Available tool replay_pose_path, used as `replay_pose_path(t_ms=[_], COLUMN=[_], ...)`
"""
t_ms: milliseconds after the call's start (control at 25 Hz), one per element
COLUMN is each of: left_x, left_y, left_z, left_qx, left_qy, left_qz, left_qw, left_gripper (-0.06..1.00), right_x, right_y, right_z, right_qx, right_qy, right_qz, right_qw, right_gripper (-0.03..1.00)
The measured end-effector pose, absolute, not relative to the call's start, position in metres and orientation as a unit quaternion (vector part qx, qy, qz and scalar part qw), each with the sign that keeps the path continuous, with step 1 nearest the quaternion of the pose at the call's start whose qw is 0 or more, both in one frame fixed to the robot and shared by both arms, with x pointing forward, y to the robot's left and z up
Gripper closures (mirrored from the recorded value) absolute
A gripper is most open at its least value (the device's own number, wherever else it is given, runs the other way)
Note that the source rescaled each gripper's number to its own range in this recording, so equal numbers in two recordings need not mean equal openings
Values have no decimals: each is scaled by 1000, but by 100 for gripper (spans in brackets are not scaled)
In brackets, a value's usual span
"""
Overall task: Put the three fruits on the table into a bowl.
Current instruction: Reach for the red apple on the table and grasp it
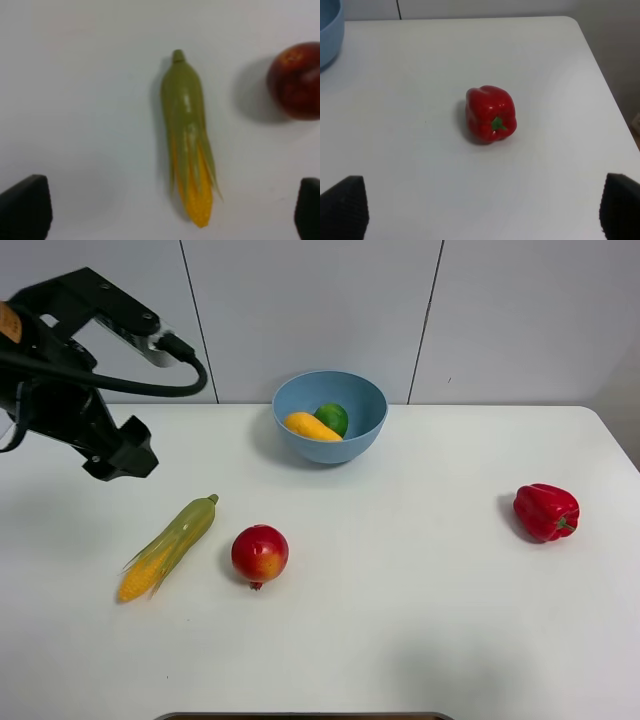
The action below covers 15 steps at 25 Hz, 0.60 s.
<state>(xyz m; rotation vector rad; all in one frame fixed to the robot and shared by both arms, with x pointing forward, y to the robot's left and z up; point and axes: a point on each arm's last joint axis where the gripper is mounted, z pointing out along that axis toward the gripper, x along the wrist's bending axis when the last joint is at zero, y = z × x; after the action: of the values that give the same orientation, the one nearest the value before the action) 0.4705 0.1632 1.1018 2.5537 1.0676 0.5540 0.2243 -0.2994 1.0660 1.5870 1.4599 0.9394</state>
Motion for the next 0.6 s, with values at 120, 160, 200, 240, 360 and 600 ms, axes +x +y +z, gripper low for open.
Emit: replay_pose_path(t_ms=[120, 160, 200, 240, 360, 600], left_x=[474, 474, 474, 473, 470, 481], left_y=[145, 140, 134, 129, 111, 91], left_z=[1089, 1084, 1080, 1076, 1064, 1042], left_qx=[906, 909, 912, 914, 917, 915], left_qy=[356, 353, 351, 351, 353, 354], left_qz=[175, 168, 160, 150, 120, 112], left_qw=[146, 142, 139, 138, 140, 159], left_gripper=[-6, -6, -6, -6, -6, -6], right_x=[224, 224, 224, 224, 224, 224], right_y=[-299, -299, -299, -299, -299, -299], right_z=[1066, 1066, 1066, 1066, 1066, 1066], right_qx=[623, 623, 623, 623, 623, 623], right_qy=[573, 573, 573, 573, 573, 573], right_qz=[369, 369, 369, 369, 369, 369], right_qw=[385, 385, 385, 385, 385, 385], right_gripper=[12, 12, 12, 12, 12, 12])
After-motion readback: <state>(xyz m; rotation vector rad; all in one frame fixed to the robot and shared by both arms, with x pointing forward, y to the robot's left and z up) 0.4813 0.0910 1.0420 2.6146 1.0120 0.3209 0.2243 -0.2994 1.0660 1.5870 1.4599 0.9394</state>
